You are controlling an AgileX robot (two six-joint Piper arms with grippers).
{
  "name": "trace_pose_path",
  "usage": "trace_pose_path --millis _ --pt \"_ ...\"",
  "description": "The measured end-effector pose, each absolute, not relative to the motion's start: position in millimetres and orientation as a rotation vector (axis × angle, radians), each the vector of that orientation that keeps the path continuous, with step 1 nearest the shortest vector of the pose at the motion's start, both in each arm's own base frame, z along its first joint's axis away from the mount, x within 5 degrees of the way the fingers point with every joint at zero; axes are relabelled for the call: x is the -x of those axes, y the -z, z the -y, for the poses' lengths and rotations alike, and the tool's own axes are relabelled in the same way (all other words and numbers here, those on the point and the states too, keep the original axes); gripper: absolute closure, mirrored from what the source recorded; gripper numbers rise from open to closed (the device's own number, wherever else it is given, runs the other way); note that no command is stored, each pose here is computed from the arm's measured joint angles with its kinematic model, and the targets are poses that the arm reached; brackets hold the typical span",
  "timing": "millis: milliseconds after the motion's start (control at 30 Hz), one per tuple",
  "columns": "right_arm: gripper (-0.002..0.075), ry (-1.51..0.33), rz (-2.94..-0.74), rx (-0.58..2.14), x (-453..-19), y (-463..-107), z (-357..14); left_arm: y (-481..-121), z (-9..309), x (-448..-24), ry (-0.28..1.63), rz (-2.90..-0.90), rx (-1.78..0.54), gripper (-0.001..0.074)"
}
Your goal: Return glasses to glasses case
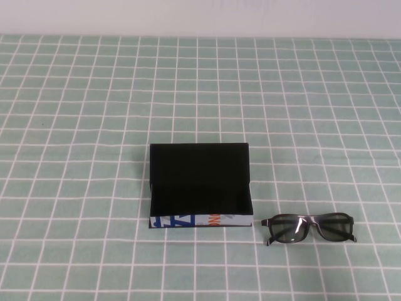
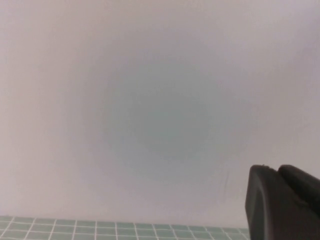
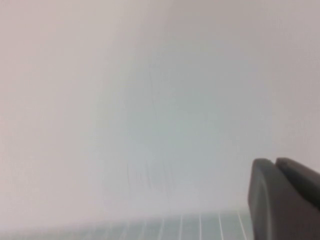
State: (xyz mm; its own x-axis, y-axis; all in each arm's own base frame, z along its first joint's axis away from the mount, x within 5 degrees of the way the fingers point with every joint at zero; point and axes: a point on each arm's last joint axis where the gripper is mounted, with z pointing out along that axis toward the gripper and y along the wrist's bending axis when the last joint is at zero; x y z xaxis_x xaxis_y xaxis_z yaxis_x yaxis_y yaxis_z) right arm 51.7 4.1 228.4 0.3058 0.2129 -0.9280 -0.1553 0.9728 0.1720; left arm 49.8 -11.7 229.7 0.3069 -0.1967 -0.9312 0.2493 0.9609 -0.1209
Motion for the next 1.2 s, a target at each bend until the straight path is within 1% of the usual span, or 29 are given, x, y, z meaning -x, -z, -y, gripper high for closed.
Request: trace_pose_path --millis 167,333,467,567,700,833,900,1000,1100,1200 --pt "0.0739 -0.243 -1.055 -0.061 -45 -243 -2 -236 12 -47 0.337 -1.154 -0.033 0.0737" --pt "0.0739 -0.241 -0.845 -0.071 -34 -259 1 -254 12 -36 0.495 -0.922 0.010 0.0738" --pt "0.0739 -0.240 -0.659 -0.082 -22 -273 4 -268 11 -31 0.578 -0.862 0.039 0.0737" --pt "0.0739 -0.251 -0.571 -0.092 -10 -299 6 -291 10 -23 0.582 -0.831 0.043 0.0737" --pt "0.0739 -0.295 -0.523 -0.120 10 -346 10 -330 6 -6 0.547 -0.730 0.018 0.0737" --pt "0.0739 -0.341 -0.582 -0.122 23 -393 11 -373 4 8 0.535 -0.649 0.005 0.0737" --pt "0.0739 -0.344 -0.666 -0.112 15 -413 8 -394 4 9 0.514 -0.654 -0.011 0.0737" --pt "0.0739 -0.349 -0.838 -0.091 -3 -440 3 -417 6 4 0.445 -0.725 -0.043 0.0737" --pt "0.0739 -0.357 -1.034 -0.067 -25 -461 -4 -429 7 -10 0.423 -0.829 -0.029 0.0737" --pt "0.0739 -0.354 -1.177 -0.050 -46 -470 -9 -427 9 -24 0.428 -0.912 -0.009 0.0737"
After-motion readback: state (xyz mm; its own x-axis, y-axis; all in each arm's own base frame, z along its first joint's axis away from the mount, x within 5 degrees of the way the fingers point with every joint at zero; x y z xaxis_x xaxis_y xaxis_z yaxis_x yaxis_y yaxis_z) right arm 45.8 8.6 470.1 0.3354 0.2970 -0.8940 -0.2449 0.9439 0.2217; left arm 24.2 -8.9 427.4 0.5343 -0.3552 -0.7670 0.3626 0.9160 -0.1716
